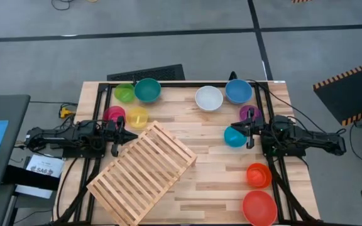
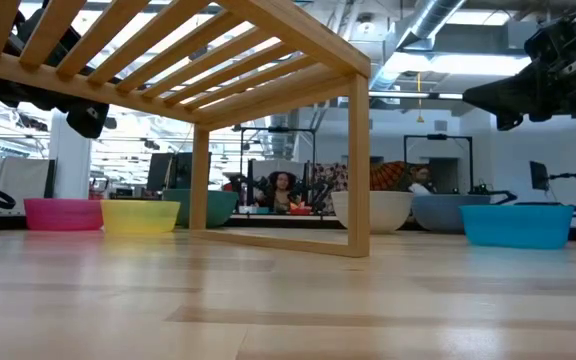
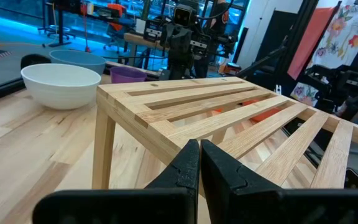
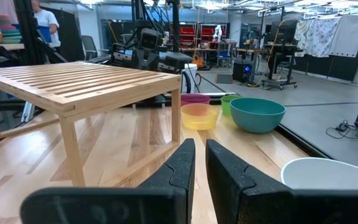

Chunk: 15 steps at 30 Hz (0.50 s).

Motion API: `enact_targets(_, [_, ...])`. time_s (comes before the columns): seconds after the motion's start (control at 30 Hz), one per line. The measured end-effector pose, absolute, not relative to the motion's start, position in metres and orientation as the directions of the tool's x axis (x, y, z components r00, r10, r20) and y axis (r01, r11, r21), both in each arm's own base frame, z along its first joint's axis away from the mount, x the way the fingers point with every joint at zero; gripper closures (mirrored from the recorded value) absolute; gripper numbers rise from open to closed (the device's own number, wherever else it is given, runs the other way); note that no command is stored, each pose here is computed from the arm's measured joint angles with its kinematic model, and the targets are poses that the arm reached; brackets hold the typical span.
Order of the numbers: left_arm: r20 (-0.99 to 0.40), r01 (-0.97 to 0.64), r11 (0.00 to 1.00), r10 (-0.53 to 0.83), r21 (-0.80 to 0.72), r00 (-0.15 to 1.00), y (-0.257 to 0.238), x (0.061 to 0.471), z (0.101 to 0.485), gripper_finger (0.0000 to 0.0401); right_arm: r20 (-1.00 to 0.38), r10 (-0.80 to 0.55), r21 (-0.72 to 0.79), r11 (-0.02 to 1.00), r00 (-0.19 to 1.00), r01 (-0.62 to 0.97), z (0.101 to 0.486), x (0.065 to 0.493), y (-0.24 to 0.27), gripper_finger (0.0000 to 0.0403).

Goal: Place and stack bowls onto a shelf

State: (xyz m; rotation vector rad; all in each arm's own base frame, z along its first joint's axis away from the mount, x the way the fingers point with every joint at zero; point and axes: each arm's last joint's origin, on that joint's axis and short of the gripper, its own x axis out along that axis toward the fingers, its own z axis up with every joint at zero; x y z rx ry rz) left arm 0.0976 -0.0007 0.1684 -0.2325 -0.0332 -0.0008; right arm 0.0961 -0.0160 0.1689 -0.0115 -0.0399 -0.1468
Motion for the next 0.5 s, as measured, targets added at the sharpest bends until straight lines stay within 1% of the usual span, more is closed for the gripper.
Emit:
enact_targets(0.07, [0.033,0.005,0.973,0.003,-0.23,0.999,-0.001,0.098,0.168,0.0401,0.046,-0.145,-0.003,0.989,0.988,0.146,0.169,0.096,-0.016,0.0336])
enact_targets(0.1, [0.033,0.005,0.973,0.003,-0.23,0.999,-0.001,0.098,0.168,0.0401,0.067,-0.144,0.024,0.989,0.987,0.143,0.171,0.096,-0.016,0.0336])
enact_targets(0.17, [0.033,0.005,0.973,0.003,-0.23,0.999,-0.001,0.098,0.168,0.0401,0.193,-0.136,0.146,0.983,0.972,0.109,0.184,0.094,-0.015,0.0336])
enact_targets(0.23, [0.033,0.005,0.973,0.003,-0.23,0.999,-0.001,0.098,0.168,0.0401,0.339,-0.127,0.289,0.957,0.932,0.025,0.2,0.09,-0.014,0.0336])
enact_targets(0.3, [0.033,0.005,0.973,0.003,-0.23,0.999,-0.001,0.098,0.168,0.0401,0.485,-0.123,0.338,0.94,0.866,-0.055,0.215,0.084,-0.013,0.0336])
enact_targets(0.33, [0.033,0.005,0.973,0.003,-0.23,0.999,-0.001,0.098,0.168,0.0401,0.554,-0.142,0.335,0.94,0.821,-0.064,0.222,0.079,-0.013,0.0336])
enact_targets(0.4, [0.033,0.005,0.973,0.003,-0.23,0.999,-0.001,0.098,0.168,0.0401,0.626,-0.24,0.368,0.93,0.742,-0.01,0.23,0.073,-0.016,0.0336])
enact_targets(0.5, [0.033,0.005,0.973,0.003,-0.23,0.999,-0.001,0.098,0.168,0.0401,0.632,-0.361,0.481,0.877,0.686,0.018,0.24,0.069,-0.018,0.0336])
